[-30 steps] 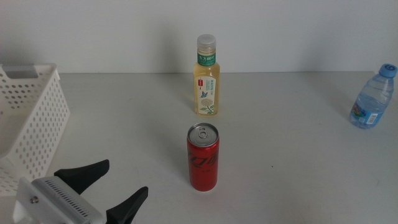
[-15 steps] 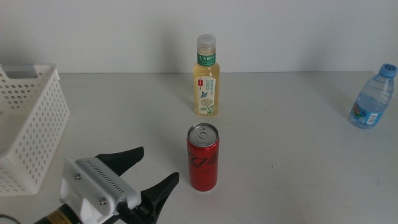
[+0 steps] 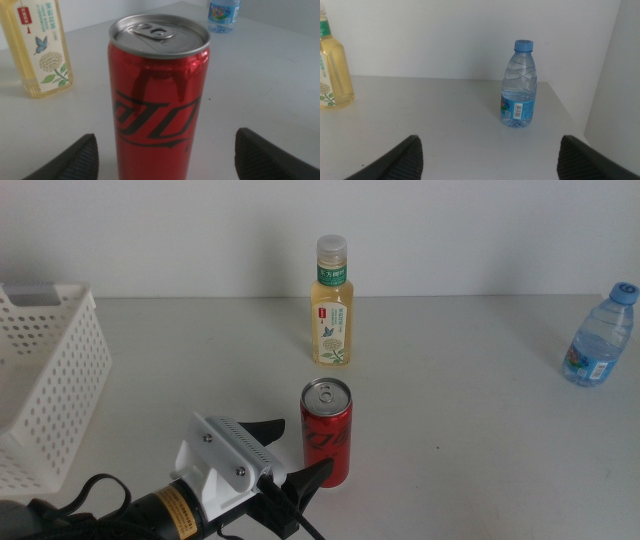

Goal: Use arms to grab the bottles and put them into the dustbin to the left of the table.

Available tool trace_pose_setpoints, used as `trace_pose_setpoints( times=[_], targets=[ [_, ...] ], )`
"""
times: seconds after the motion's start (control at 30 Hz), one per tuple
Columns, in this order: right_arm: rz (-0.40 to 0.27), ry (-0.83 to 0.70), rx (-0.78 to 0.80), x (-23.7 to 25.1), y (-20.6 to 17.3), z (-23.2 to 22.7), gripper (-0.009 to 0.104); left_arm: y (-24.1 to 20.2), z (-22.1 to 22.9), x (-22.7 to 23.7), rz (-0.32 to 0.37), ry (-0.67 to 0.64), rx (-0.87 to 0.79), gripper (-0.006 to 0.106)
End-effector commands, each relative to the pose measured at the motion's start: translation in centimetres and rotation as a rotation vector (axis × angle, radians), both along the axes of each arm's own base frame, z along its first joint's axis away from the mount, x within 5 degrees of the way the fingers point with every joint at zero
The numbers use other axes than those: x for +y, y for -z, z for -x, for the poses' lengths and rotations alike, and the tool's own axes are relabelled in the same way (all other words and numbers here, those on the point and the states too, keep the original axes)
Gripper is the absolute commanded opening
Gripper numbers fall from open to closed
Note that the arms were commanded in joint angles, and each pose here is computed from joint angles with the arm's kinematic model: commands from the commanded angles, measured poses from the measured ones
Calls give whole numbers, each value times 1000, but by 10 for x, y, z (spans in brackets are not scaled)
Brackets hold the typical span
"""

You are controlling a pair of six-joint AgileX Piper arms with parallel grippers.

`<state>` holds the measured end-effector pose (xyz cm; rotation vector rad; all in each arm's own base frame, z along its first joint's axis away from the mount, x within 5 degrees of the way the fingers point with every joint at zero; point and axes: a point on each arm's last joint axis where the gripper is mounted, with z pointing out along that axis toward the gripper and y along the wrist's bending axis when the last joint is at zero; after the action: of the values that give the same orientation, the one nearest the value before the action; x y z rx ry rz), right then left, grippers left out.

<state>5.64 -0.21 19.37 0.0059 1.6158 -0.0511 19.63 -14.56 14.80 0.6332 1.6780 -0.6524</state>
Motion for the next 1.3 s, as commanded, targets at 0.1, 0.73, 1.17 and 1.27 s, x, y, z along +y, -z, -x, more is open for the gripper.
trace_pose_setpoints(
  times=[0.1,0.73,1.17,1.27],
  targets=[
    [14,5,-111,0,-12,2,78,-25,-15,-14,170,27,-139,93],
    [13,5,-110,0,-12,2,78,-13,-53,-41,202,69,-117,91],
    [13,5,-110,0,-12,2,78,-12,-55,-42,185,59,-66,21],
    [14,5,-110,0,-12,2,78,-19,-56,-38,138,14,-37,9]
  ],
)
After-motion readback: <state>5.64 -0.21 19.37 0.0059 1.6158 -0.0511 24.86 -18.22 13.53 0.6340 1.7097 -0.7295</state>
